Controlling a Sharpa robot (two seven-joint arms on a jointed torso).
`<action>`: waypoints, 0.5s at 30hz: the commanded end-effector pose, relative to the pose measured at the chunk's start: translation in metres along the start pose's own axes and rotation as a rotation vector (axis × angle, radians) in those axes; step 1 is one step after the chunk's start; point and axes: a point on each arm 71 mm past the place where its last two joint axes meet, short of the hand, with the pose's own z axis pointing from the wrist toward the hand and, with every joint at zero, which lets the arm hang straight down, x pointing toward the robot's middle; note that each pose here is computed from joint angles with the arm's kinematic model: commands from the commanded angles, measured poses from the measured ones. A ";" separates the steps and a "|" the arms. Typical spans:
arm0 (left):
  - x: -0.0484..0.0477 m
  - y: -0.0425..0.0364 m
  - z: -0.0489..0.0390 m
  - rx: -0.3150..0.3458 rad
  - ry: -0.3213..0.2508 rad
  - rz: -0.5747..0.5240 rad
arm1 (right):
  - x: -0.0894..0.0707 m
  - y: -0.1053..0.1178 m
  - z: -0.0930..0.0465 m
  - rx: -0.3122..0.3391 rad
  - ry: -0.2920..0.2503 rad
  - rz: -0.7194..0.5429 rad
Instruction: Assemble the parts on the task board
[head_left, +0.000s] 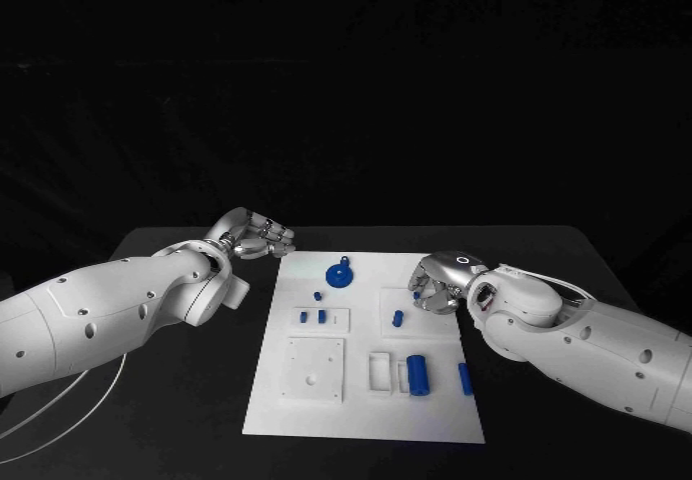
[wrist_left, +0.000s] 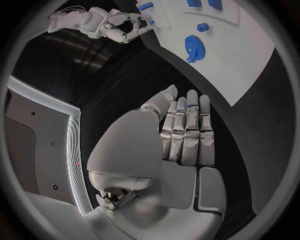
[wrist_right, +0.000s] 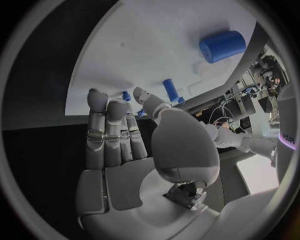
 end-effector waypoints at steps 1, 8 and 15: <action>-0.0001 -0.0036 -0.0001 0.016 -0.012 -0.035 | 0.002 0.000 0.001 0.012 -0.002 -0.037; 0.0017 -0.0044 -0.0007 0.015 -0.003 -0.047 | 0.008 0.001 0.002 0.014 0.017 -0.062; 0.0020 -0.0042 -0.0007 0.011 0.001 -0.053 | 0.010 0.004 0.002 0.016 0.019 -0.086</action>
